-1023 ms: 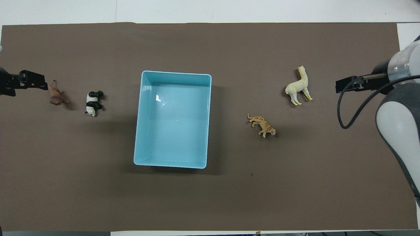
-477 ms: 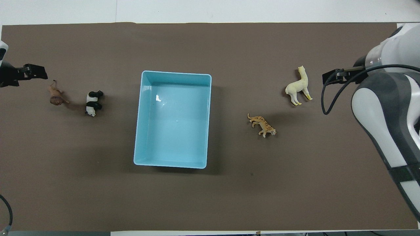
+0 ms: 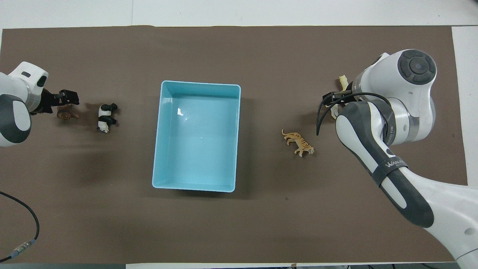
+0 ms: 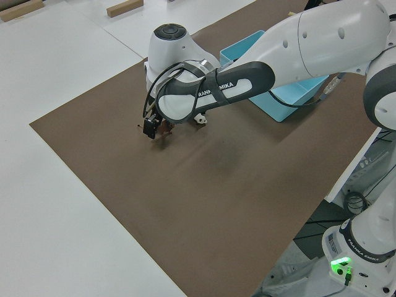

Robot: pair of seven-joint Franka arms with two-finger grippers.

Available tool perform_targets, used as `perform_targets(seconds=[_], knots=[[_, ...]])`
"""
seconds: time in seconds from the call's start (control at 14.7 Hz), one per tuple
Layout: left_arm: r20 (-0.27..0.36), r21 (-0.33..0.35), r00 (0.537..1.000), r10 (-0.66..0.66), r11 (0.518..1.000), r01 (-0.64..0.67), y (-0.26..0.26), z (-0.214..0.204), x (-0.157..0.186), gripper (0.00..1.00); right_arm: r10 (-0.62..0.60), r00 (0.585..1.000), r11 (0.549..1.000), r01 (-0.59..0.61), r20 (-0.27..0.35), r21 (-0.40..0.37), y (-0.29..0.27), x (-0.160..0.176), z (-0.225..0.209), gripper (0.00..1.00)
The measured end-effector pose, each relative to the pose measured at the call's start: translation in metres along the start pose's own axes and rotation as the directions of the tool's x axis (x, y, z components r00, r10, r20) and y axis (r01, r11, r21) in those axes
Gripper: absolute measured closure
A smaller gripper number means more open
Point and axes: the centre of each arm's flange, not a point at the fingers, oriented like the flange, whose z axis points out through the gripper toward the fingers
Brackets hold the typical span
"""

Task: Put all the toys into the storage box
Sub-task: 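Carry the horse into the blue box while the right gripper grasps the llama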

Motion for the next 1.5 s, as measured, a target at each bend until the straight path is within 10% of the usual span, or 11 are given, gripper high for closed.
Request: perform_targets(seconds=[0.41,0.89,1.5], knots=[[0.011,0.007,1.000,-0.011,1.000,0.011,-0.006,-0.010,0.002,0.67,-0.052,0.998,0.999,0.052,0.047,-0.002,-0.012,-0.007,0.043,0.00],[0.096,-0.007,0.981,-0.170,0.985,0.171,0.059,-0.115,0.019,1.00,-0.048,0.996,0.999,0.048,0.070,-0.003,-0.004,-0.014,0.052,0.00],[0.148,0.007,0.934,-0.324,0.945,0.327,0.342,-0.146,-0.131,1.00,-0.030,0.998,1.000,0.031,0.051,-0.006,0.007,-0.011,0.039,0.87]])
